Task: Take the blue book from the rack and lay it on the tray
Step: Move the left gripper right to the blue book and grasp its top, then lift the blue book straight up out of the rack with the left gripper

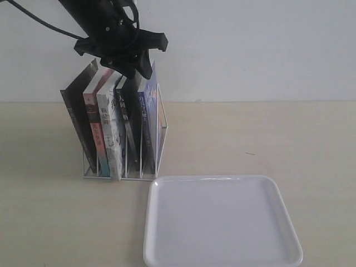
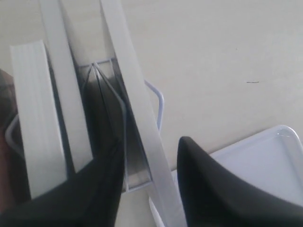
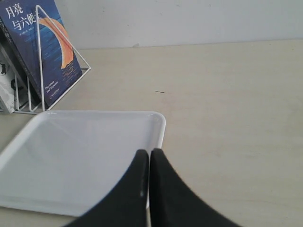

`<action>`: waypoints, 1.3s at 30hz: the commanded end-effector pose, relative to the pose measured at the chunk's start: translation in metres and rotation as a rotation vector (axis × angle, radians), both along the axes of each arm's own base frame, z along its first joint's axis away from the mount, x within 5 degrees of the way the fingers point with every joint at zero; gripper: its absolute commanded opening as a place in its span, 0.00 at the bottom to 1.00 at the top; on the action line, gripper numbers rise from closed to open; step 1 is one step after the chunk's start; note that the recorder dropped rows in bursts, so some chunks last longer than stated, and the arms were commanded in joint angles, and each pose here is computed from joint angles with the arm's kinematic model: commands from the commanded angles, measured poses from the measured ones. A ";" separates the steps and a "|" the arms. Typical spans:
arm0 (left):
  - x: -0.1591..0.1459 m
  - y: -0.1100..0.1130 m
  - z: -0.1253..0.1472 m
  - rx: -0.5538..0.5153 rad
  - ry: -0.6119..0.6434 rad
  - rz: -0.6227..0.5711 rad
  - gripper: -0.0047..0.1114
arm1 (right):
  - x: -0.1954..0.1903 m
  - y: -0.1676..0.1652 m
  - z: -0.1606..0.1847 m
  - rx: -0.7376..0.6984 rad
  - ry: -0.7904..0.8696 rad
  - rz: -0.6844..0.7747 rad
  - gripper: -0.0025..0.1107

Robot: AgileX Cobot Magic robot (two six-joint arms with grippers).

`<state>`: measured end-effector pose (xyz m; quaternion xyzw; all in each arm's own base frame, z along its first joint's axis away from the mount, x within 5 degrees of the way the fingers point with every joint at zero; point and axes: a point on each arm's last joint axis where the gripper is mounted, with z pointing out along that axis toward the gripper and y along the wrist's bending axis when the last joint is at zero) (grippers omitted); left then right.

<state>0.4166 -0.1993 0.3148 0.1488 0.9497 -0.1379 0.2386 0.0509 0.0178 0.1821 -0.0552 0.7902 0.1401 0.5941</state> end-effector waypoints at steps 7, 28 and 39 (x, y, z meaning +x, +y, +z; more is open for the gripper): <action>0.003 -0.010 -0.012 0.025 0.007 -0.009 0.36 | 0.000 -0.001 0.001 -0.011 -0.019 -0.006 0.02; 0.006 -0.020 -0.035 0.127 0.012 -0.030 0.34 | 0.000 -0.001 0.001 -0.011 -0.019 -0.006 0.02; 0.006 -0.020 -0.034 0.130 0.006 -0.028 0.23 | 0.000 -0.001 0.001 -0.011 -0.019 -0.006 0.02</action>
